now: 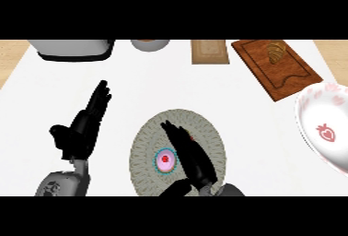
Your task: Pick the cupcake from the placemat and place it in the bowl
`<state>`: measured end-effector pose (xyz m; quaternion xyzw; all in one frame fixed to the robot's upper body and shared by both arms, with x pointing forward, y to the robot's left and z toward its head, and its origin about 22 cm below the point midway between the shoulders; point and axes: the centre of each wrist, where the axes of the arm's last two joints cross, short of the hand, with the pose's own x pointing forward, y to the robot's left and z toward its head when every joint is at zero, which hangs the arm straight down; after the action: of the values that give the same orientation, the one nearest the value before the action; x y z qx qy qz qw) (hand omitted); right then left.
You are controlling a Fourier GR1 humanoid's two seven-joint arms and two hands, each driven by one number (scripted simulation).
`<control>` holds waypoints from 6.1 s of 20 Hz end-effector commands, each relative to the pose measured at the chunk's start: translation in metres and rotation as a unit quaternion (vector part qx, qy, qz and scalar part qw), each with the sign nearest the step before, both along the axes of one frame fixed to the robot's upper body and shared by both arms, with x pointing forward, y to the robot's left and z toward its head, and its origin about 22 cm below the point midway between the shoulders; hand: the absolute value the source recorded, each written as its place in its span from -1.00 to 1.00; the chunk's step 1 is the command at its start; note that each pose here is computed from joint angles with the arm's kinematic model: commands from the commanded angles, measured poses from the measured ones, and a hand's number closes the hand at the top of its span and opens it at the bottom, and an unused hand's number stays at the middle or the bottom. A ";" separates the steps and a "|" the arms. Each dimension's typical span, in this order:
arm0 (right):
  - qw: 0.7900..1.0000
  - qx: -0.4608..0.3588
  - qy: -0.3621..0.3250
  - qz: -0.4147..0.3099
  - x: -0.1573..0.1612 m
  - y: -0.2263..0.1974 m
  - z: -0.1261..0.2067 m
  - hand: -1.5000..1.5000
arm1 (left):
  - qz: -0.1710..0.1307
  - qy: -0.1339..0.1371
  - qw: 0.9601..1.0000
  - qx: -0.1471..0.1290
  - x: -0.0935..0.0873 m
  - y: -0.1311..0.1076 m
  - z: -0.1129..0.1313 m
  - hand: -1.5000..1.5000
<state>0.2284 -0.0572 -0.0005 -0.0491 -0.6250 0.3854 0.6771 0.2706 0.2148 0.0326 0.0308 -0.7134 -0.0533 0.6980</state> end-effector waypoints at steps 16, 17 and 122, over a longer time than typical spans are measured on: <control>0.992 -0.009 -0.022 0.123 -0.027 0.021 -0.015 1.00 | 0.011 0.000 1.000 -0.006 0.019 -0.009 0.008 0.00; 0.992 -0.003 -0.040 0.120 -0.028 0.023 -0.023 1.00 | 0.001 -0.001 1.000 0.000 -0.007 0.001 -0.009 0.00; 0.949 0.214 -0.149 -0.176 -0.024 -0.540 0.125 -1.00 | 0.000 -0.004 1.000 0.000 0.008 0.005 0.004 0.00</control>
<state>0.2164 -0.5906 0.1274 -0.1377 -0.7439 0.0836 0.6485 0.2751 0.2142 0.0279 0.0271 -0.7177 -0.0513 0.6940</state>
